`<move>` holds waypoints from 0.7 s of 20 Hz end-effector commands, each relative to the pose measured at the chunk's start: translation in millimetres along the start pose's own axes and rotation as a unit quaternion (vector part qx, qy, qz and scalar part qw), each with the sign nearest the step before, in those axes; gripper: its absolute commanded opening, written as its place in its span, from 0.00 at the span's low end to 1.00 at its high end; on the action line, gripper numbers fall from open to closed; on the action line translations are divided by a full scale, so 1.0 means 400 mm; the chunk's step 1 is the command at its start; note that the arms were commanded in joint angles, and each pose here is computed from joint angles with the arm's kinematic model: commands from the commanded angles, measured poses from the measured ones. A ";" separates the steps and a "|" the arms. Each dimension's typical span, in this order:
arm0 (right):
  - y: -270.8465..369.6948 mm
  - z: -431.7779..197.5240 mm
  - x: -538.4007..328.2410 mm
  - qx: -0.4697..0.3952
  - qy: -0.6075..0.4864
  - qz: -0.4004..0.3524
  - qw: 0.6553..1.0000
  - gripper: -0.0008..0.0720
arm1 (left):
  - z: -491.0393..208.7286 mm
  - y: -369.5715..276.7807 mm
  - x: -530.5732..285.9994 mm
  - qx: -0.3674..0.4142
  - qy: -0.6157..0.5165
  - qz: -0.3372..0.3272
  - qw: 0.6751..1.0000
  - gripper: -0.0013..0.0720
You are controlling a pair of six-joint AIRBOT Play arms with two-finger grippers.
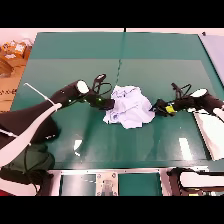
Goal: Fold the shirts.
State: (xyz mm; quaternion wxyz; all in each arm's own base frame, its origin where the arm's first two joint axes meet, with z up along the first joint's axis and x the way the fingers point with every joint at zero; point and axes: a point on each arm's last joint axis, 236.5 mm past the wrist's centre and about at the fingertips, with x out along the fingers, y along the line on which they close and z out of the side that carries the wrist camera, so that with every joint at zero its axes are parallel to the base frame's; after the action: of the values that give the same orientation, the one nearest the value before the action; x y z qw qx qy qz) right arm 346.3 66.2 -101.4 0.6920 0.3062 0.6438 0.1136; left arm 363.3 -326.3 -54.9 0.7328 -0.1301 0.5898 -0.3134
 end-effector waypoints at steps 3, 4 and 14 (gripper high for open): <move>0.084 0.056 0.013 -0.027 -0.022 0.044 0.998 0.03 | 0.031 0.055 -0.148 0.018 -0.016 0.028 0.999 0.05; 0.109 0.077 -0.022 -0.039 -0.031 0.053 0.997 0.03 | 0.052 0.053 -0.203 0.022 -0.038 0.031 0.999 0.05; 0.684 -0.016 -1.008 -0.328 -0.451 0.083 0.826 0.03 | 0.101 -0.348 -1.017 0.183 -0.378 0.009 0.907 0.05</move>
State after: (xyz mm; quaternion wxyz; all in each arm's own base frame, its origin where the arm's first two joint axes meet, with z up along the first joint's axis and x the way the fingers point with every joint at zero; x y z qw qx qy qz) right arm 405.4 59.2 267.6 0.9098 0.1873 0.2871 0.2341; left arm 360.2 -211.3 257.1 0.8846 -0.1137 0.3108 -0.3285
